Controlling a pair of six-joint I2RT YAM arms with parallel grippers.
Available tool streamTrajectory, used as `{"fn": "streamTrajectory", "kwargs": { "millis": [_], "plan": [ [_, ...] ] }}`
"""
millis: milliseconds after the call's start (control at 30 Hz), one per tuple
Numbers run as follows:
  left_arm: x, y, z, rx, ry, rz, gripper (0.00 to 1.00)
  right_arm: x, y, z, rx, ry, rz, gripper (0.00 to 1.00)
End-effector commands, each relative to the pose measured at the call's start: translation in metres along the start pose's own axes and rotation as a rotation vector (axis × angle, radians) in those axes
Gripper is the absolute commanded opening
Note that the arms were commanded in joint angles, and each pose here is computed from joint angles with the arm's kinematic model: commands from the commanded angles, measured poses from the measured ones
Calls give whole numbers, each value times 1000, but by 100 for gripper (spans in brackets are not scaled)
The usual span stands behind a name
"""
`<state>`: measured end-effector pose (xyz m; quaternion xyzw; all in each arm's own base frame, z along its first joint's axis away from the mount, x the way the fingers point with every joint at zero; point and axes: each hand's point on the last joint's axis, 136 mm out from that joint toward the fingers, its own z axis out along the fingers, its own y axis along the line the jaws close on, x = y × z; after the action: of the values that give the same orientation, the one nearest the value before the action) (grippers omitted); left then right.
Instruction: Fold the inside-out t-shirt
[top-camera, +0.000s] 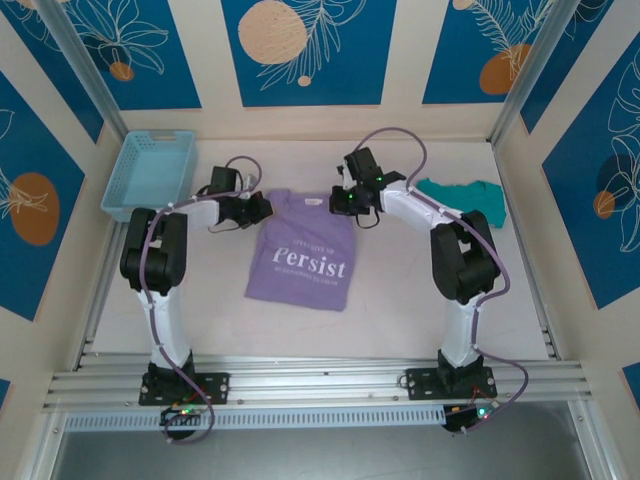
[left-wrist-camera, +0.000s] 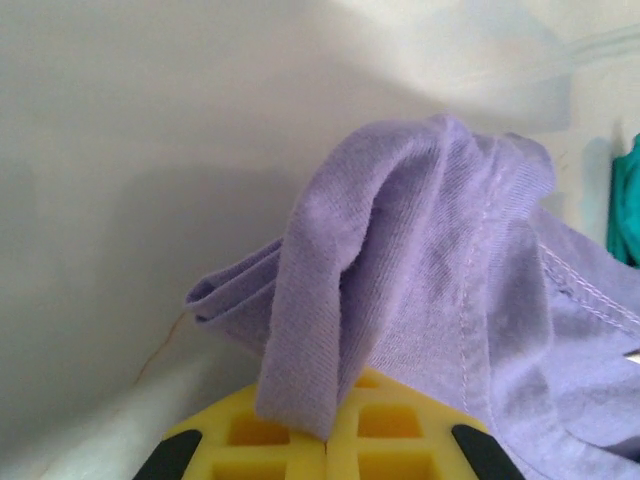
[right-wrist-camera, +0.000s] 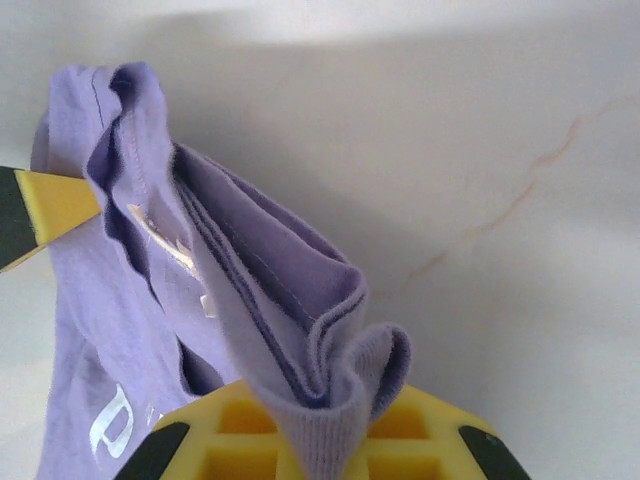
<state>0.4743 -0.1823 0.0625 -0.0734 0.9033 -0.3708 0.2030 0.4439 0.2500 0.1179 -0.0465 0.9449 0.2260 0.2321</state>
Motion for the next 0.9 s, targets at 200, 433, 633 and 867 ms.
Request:
{"fn": "streamTrajectory", "kwargs": {
  "millis": [200,433,633,867],
  "plan": [
    [-116,-97,-61,85,-294,176,0,-124,23,-72,-34,-284,-181,0],
    [-172,-184,-127,231,-554,350,0,-194,60,-149,-59,-494,-354,0],
    [-123,-168,-119,298,-585,393,0,-159,87,-144,-129,-489,-521,0],
    [0,-109,-92,312,-472,343,0,-36,84,-106,-180,-309,-550,0]
  ]
}}
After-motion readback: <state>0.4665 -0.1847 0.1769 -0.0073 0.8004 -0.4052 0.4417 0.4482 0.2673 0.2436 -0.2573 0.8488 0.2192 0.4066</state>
